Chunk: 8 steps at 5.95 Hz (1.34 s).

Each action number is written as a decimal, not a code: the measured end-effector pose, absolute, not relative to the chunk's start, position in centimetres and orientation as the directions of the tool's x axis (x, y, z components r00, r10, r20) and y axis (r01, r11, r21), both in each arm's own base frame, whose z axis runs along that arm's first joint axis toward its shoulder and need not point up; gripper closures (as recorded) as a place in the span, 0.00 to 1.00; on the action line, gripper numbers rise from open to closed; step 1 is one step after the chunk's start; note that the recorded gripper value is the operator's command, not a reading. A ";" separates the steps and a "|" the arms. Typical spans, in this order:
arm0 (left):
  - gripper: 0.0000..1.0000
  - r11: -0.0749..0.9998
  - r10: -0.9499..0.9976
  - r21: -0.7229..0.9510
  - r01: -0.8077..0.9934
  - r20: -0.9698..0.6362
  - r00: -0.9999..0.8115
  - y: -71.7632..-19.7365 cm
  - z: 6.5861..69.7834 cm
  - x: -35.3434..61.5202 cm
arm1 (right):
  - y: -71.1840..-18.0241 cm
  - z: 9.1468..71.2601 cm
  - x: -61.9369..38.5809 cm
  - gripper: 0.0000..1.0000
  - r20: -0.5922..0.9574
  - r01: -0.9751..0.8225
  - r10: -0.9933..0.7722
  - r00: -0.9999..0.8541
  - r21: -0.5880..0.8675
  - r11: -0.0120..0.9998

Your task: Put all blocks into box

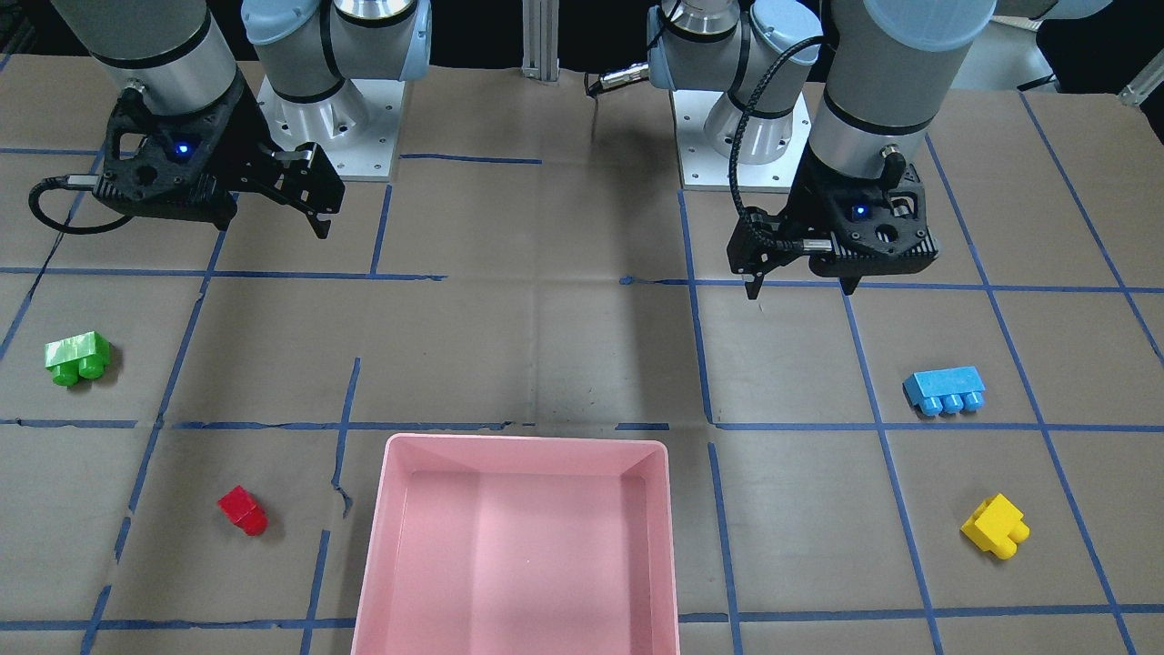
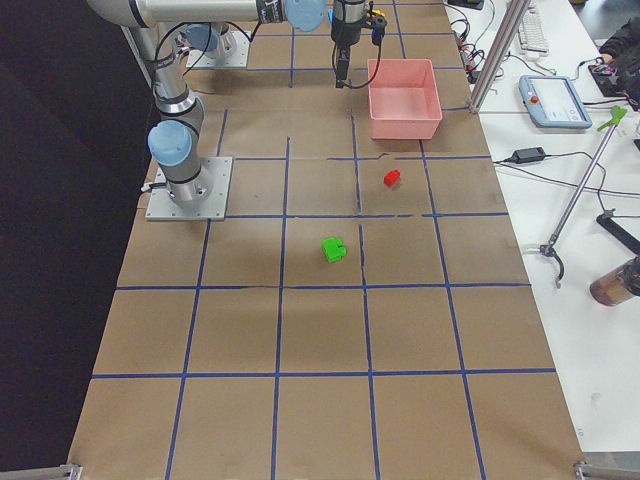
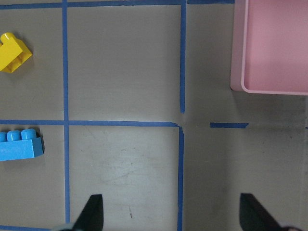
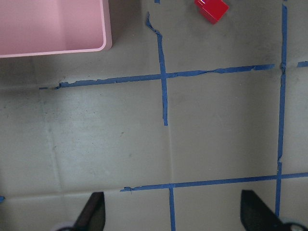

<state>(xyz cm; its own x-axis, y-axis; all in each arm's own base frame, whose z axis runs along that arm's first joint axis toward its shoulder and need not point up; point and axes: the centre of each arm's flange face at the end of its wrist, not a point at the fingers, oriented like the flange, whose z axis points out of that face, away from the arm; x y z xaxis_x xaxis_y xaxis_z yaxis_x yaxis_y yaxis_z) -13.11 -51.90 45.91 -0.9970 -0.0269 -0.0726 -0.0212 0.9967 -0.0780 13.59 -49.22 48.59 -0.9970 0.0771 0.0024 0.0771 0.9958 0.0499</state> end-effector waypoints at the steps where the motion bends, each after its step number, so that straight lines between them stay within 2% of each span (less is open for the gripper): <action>1: 0.01 0.997 -0.026 -0.077 -0.020 -0.072 -0.997 -51.9 45.9 -13.1 | -49.2 48.6 13.6 0.00 0.002 0.077 0.077 -0.997 0.050 0.996; 6: 0.01 0.997 -0.014 -0.073 -0.009 -0.070 -0.997 -52.1 45.6 -13.2 | -49.6 47.9 13.3 0.00 0.008 0.062 0.062 -0.998 0.061 0.996; 8: 0.01 0.998 -0.008 -0.069 -0.007 -0.016 -1.000 -52.1 45.5 -13.8 | -50.6 47.1 11.6 0.00 0.005 -0.063 -0.064 -0.998 0.075 0.995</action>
